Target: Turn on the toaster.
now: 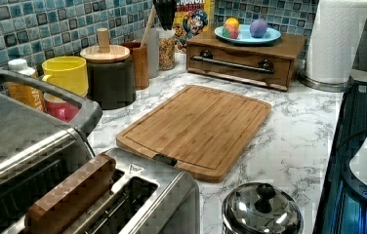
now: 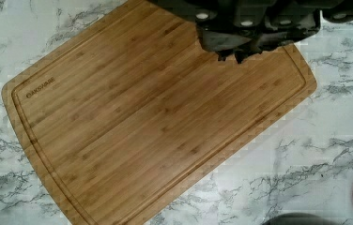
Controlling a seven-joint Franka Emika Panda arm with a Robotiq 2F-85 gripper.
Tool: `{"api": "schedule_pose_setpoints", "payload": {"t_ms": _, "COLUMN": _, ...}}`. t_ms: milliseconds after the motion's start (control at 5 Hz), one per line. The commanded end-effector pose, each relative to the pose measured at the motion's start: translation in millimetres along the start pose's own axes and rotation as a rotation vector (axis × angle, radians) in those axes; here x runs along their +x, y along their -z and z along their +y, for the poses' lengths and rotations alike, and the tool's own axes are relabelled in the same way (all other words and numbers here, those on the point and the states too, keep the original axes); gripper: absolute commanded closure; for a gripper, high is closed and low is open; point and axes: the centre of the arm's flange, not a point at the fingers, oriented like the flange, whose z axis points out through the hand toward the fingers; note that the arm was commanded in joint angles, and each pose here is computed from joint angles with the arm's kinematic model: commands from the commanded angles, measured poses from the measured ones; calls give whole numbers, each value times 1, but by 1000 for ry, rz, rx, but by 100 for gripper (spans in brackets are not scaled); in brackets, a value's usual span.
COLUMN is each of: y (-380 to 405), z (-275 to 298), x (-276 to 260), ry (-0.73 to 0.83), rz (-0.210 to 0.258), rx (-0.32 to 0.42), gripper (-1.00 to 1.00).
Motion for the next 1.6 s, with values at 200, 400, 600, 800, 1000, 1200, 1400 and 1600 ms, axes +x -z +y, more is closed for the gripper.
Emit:
{"api": "schedule_pose_setpoints", "payload": {"t_ms": 200, "y": -9, "z": -7, "x": -11, "ry": 82, "rz": -1, "rx": 26, "gripper": 100}}
{"api": "schedule_pose_setpoints", "payload": {"t_ms": 400, "y": -21, "z": -25, "x": -30, "ry": 196, "rz": -31, "rx": 50, "gripper": 100}}
{"api": "schedule_pose_setpoints", "payload": {"t_ms": 600, "y": -33, "z": -46, "x": -65, "ry": 317, "rz": -27, "rx": 79, "gripper": 100}}
{"api": "schedule_pose_setpoints", "payload": {"t_ms": 800, "y": -44, "z": -62, "x": -95, "ry": 417, "rz": -33, "rx": 103, "gripper": 100}}
{"api": "schedule_pose_setpoints", "payload": {"t_ms": 1000, "y": -22, "z": -66, "x": -153, "ry": 494, "rz": -35, "rx": 127, "gripper": 100}}
{"api": "schedule_pose_setpoints", "payload": {"t_ms": 1200, "y": -23, "z": -72, "x": -187, "ry": 563, "rz": -38, "rx": 156, "gripper": 100}}
{"api": "schedule_pose_setpoints", "payload": {"t_ms": 1400, "y": -42, "z": -79, "x": -194, "ry": 629, "rz": -24, "rx": 148, "gripper": 100}}
{"api": "schedule_pose_setpoints", "payload": {"t_ms": 1600, "y": -60, "z": -83, "x": -219, "ry": 692, "rz": -45, "rx": 118, "gripper": 100}}
